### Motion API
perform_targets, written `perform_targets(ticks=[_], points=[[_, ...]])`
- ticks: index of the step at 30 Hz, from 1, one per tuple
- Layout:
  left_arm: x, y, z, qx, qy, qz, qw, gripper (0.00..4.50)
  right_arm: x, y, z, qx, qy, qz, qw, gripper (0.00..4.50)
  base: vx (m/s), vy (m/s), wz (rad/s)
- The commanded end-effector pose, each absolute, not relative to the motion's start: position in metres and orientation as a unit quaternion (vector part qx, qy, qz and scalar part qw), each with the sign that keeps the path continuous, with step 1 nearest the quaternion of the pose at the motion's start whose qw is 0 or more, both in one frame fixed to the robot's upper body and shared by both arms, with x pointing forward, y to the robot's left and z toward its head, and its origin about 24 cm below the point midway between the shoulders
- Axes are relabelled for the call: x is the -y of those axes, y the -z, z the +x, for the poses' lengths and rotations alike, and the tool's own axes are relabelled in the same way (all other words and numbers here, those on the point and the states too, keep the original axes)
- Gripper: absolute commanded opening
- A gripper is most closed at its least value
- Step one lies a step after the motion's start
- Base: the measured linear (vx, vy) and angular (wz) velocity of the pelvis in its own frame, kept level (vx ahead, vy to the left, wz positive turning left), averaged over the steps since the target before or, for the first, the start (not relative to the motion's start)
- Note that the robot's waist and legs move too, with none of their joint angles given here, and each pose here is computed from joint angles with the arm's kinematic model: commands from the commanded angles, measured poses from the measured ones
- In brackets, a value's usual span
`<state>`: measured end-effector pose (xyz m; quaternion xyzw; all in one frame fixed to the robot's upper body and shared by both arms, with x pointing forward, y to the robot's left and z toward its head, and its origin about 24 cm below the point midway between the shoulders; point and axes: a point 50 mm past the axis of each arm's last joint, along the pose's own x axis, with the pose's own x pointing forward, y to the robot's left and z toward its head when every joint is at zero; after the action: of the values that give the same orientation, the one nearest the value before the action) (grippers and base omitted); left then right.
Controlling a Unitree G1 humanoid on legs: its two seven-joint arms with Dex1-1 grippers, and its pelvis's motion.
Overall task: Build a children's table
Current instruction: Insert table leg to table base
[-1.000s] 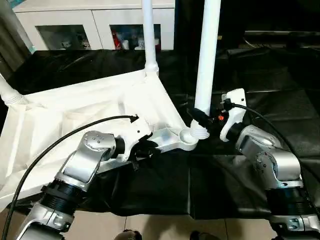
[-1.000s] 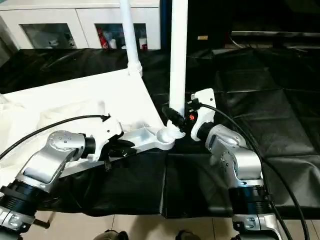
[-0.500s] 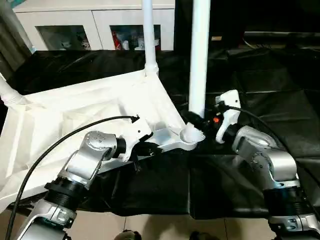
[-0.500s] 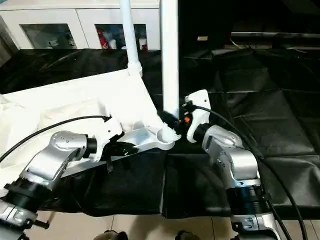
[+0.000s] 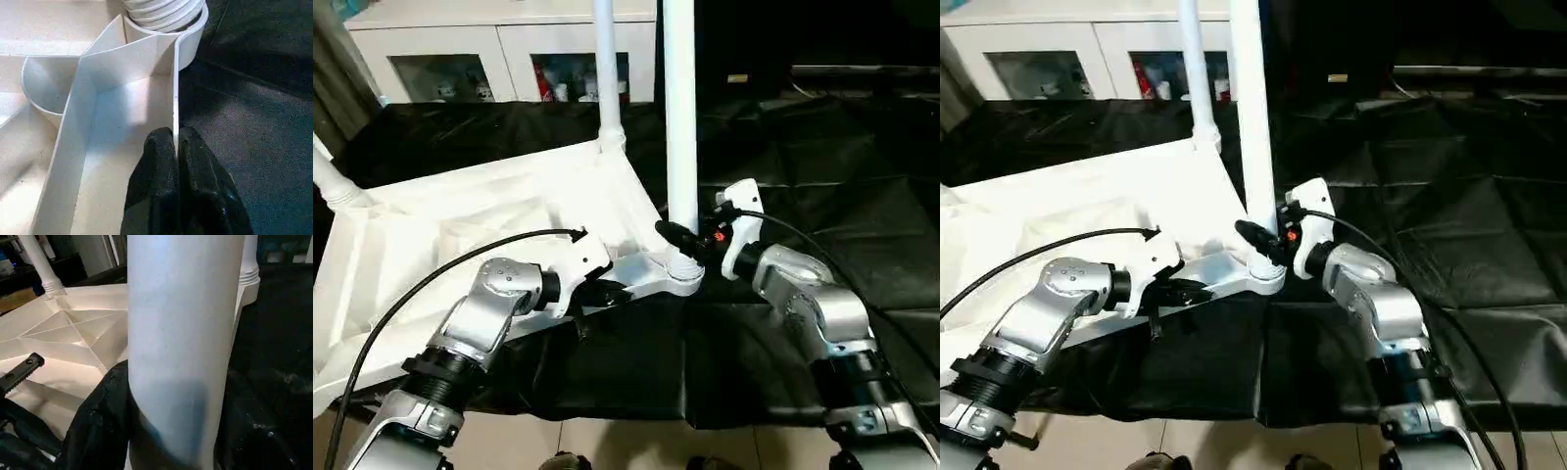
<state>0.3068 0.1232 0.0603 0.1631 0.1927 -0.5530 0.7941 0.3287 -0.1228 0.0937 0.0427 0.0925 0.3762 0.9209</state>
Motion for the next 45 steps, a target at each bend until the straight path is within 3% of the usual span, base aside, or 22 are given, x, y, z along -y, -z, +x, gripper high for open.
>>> perform_targets(ticks=[1, 16, 33, 45], points=[[-0.124, -0.058, 0.303, -0.175, 0.561, 0.123, 0.800, 0.00, 0.122, -0.095, 0.331, -0.088, -0.378, 0.032, 0.921, 1.88, 0.000, 0.000, 0.00], [-0.128, -0.055, 0.299, -0.175, 0.555, 0.105, 0.806, 0.00, 0.124, -0.086, 0.334, -0.081, -0.377, 0.056, 0.921, 1.88, 0.000, 0.000, 0.00], [-0.127, -0.059, 0.312, -0.178, 0.532, 0.123, 0.819, 0.00, 0.149, -0.040, 0.312, -0.078, -0.314, 0.178, 0.929, 1.88, 0.000, 0.000, 0.00], [-0.128, -0.064, 0.322, -0.168, 0.513, 0.123, 0.833, 0.00, 0.156, -0.011, 0.294, -0.071, -0.290, 0.195, 0.934, 1.88, 0.000, 0.000, 0.00]])
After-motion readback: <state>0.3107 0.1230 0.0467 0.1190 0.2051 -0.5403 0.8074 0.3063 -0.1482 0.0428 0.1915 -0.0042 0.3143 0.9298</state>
